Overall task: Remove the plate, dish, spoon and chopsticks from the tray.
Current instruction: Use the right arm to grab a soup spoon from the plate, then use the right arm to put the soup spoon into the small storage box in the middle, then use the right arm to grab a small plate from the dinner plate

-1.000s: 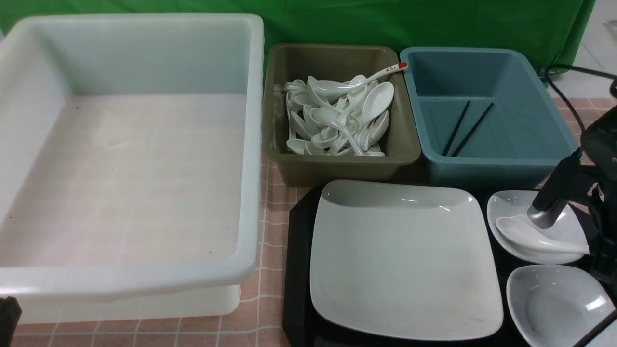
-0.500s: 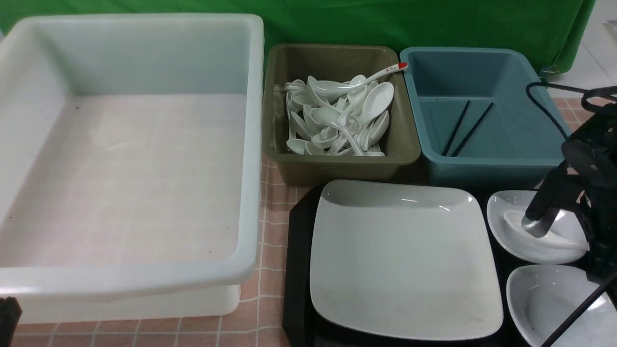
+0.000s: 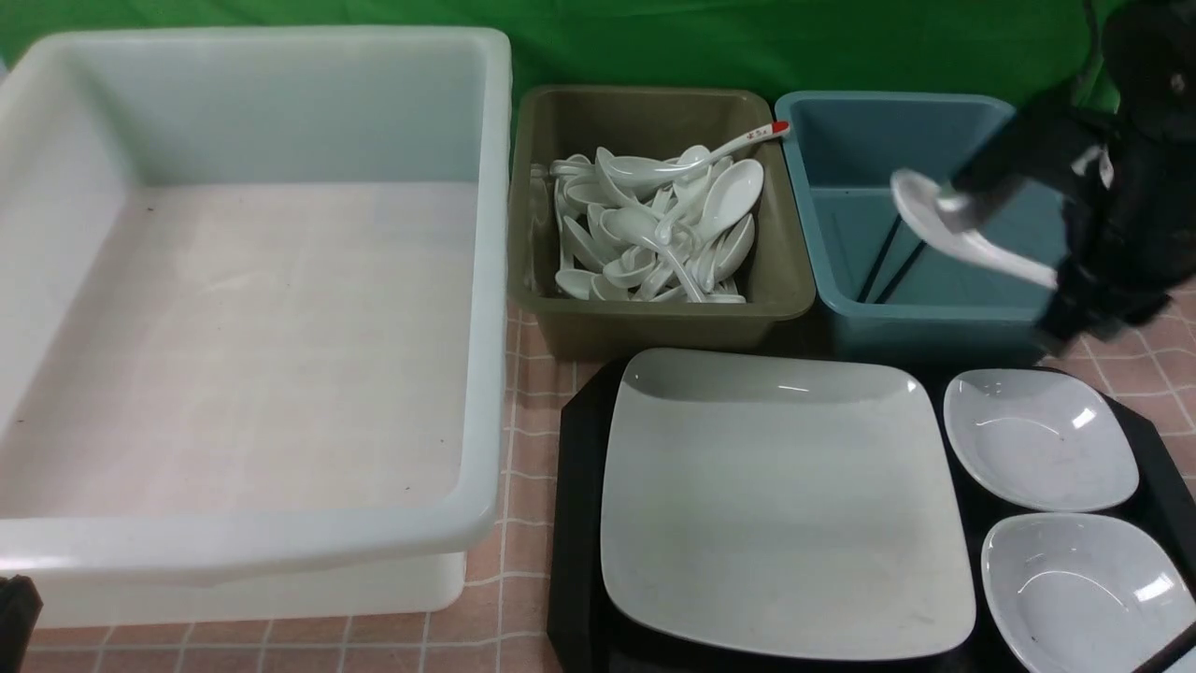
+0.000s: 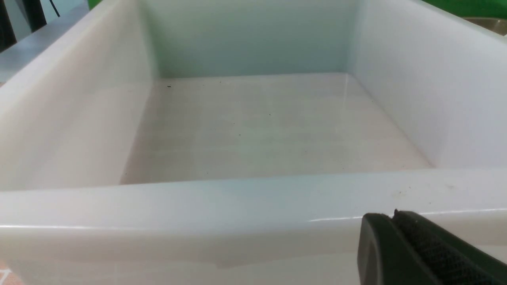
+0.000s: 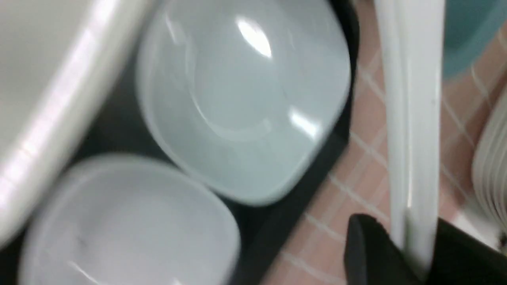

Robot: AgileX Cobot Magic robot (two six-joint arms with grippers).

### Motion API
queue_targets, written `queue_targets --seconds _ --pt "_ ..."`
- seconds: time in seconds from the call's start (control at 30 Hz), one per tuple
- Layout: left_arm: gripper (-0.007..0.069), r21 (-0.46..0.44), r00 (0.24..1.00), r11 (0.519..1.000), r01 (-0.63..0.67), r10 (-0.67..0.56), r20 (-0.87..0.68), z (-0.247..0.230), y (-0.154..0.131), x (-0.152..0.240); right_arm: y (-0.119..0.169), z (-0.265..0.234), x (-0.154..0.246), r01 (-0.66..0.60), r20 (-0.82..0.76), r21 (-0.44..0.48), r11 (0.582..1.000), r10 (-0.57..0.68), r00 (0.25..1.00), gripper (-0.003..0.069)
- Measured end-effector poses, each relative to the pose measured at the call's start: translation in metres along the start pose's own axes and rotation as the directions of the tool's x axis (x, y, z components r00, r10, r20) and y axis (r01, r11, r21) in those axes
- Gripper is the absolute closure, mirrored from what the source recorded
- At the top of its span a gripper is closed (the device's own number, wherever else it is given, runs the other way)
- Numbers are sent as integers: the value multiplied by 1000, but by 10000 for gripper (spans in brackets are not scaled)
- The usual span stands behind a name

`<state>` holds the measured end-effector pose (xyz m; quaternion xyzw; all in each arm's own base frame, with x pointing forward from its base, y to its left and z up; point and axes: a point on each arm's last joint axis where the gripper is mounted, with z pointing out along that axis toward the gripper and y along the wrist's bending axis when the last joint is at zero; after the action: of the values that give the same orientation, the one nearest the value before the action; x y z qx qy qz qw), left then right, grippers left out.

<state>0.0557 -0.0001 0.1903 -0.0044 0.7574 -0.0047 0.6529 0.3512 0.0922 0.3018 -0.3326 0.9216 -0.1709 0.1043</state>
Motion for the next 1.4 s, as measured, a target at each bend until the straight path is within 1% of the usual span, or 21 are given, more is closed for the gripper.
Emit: queue_targets --seconds 0.03,0.1,0.13,0.17,0.23,0.3,0.4,0.43,0.5,0.53,0.57,0.6,0.67,0.73,0.8,0.87,0.97,1.03,1.1,1.2,1.4 --pt "620 0 1000 1000 0 0 0 0 0 0 9 -16 -21 -34 153 -71 997 45 987 477" --pt "620 0 1000 1000 0 0 0 0 0 0 19 -30 -46 -64 303 -173 983 115 946 477" --pt "620 0 1000 1000 0 0 0 0 0 0 20 -33 -49 -69 322 -192 979 130 938 477" --pt "620 0 1000 1000 0 0 0 0 0 0 25 -36 -67 -74 405 -240 968 169 899 477" --pt "620 0 1000 1000 0 0 0 0 0 0 31 -32 -90 -78 477 -278 957 208 854 477" --pt "620 0 1000 1000 0 0 0 0 0 0 34 -13 -113 -88 521 -290 953 234 821 477" --pt "620 0 1000 1000 -6 6 0 0 0 0 39 14 -133 -113 542 -297 948 265 798 463" --pt "620 0 1000 1000 -6 6 0 0 0 0 39 13 -134 -115 547 -296 948 267 793 463" --pt "620 0 1000 1000 -1 1 0 0 0 0 46 40 -144 -134 537 -307 942 287 793 384" --pt "620 0 1000 1000 -1 1 0 0 0 0 49 51 -147 -144 524 -315 938 298 798 313" --pt "620 0 1000 1000 -1 1 0 0 0 0 49 52 -148 -144 524 -315 938 298 798 302" --pt "620 0 1000 1000 -1 1 0 0 0 0 51 57 -149 -161 510 -328 931 317 800 232" --pt "620 0 1000 1000 -1 1 0 0 0 0 51 56 -148 -196 488 -352 915 358 796 169" --pt "620 0 1000 1000 -1 1 0 0 0 0 48 46 -146 -235 457 -379 895 402 793 151" --pt "620 0 1000 1000 -1 1 0 0 0 0 43 28 -139 -243 425 -390 888 408 808 192" --pt "620 0 1000 1000 -1 1 0 0 0 0 39 6 -128 -235 375 -393 889 389 841 286" --pt "620 0 1000 1000 -1 1 0 0 0 0 28 -45 -100 -192 319 -388 902 327 890 510" --pt "620 0 1000 1000 -1 1 0 0 0 0 21 -81 -78 -168 311 -381 909 298 902 606" --pt "620 0 1000 1000 -1 1 0 0 0 0 14 -112 -61 -166 377 -372 913 312 872 627" --pt "620 0 1000 1000 -1 1 0 0 0 0 8 -155 -26 -176 453 -370 912 343 823 629" --pt "620 0 1000 1000 0 0 0 0 0 0 14 -200 53 -186 514 -369 911 367 775 629"
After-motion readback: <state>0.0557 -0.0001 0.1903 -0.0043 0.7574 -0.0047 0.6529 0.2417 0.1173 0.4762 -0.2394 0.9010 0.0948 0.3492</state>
